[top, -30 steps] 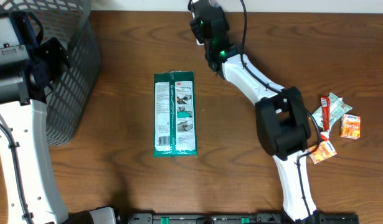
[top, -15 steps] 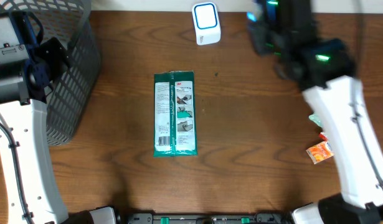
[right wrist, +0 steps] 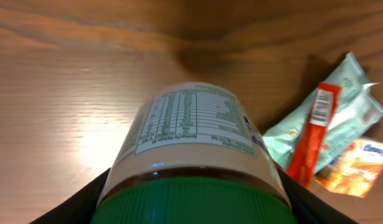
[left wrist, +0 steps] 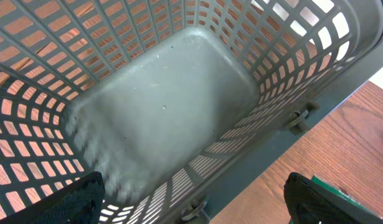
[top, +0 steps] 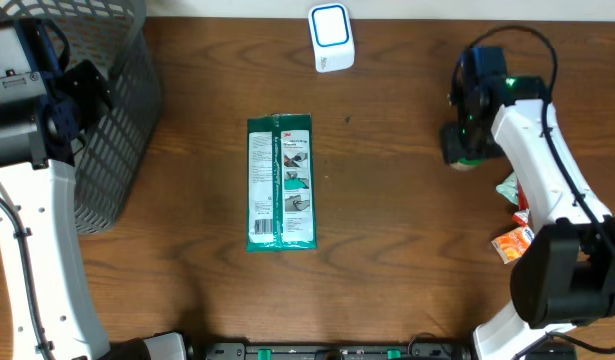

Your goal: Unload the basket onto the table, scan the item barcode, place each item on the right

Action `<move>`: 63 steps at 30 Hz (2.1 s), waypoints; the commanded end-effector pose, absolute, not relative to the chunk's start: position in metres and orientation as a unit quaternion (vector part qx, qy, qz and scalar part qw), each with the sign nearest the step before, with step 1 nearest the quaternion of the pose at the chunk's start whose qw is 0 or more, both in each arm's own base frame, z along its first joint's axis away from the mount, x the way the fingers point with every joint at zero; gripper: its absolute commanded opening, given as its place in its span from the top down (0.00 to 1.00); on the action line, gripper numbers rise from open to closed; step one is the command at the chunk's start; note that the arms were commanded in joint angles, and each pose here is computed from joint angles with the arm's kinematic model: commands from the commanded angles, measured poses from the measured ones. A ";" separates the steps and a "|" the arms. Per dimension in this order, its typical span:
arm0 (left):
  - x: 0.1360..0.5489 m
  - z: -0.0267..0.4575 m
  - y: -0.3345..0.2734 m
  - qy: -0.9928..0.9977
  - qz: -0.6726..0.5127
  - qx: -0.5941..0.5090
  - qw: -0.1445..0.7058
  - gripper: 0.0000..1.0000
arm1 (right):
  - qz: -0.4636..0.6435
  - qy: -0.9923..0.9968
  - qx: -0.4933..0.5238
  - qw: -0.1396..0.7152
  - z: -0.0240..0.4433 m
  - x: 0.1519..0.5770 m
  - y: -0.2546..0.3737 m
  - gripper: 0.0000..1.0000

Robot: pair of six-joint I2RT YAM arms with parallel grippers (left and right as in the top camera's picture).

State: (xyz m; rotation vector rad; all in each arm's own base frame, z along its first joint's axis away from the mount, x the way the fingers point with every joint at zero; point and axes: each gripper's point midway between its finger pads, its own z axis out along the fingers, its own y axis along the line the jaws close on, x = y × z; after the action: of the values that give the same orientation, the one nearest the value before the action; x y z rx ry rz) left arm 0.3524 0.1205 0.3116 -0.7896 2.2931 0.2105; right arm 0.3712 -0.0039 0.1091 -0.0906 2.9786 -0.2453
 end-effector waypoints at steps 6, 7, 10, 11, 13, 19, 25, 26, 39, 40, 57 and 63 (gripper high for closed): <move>0.351 0.314 0.124 0.882 0.090 -0.304 0.347 0.07 | -0.091 0.992 0.028 0.080 0.063 0.362 -0.041 0.75; 0.351 0.314 0.124 0.882 0.090 -0.304 0.347 0.08 | -0.091 0.992 0.033 0.079 0.059 0.360 -0.044 0.75; 0.351 0.314 0.124 0.882 0.090 -0.304 0.347 0.07 | -0.092 0.992 0.041 0.078 0.052 0.357 -0.051 0.29; 0.351 0.314 0.124 0.882 0.090 -0.304 0.347 0.07 | -0.092 0.992 0.042 0.077 0.051 0.356 -0.052 0.17; 0.351 0.314 0.124 0.882 0.090 -0.304 0.347 0.08 | -0.093 0.992 0.038 0.081 0.054 0.358 -0.052 0.01; 0.351 0.314 0.124 0.882 0.090 -0.304 0.347 0.07 | -0.078 0.990 0.039 0.113 0.093 0.377 -0.048 0.01; 0.351 0.314 0.124 0.882 0.090 -0.304 0.347 0.08 | 0.152 0.975 -0.001 0.163 0.161 0.403 0.037 0.01; 0.351 0.314 0.124 0.882 0.090 -0.304 0.347 0.08 | 0.215 0.961 -0.022 0.171 0.176 0.405 0.064 0.01; 0.351 0.314 0.124 0.882 0.090 -0.304 0.347 0.08 | 0.216 0.926 -0.194 0.239 0.149 0.392 0.294 0.01; 0.351 0.314 0.124 0.882 0.090 -0.304 0.347 0.08 | 0.202 0.923 -0.214 0.247 0.139 0.387 0.315 0.01; 0.351 0.314 0.124 0.882 0.090 -0.304 0.347 0.07 | 0.016 0.956 -0.255 0.144 0.018 0.330 0.320 0.01; 0.351 0.314 0.124 0.882 0.090 -0.304 0.347 0.08 | -0.025 0.971 -0.222 0.085 0.012 0.329 0.272 0.01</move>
State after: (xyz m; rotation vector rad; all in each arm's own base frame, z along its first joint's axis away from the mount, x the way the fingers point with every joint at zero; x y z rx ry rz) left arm 0.3524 0.1205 0.3116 -0.7896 2.2931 0.2105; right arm 0.3142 0.2919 0.0069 -0.7502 2.8932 -0.0096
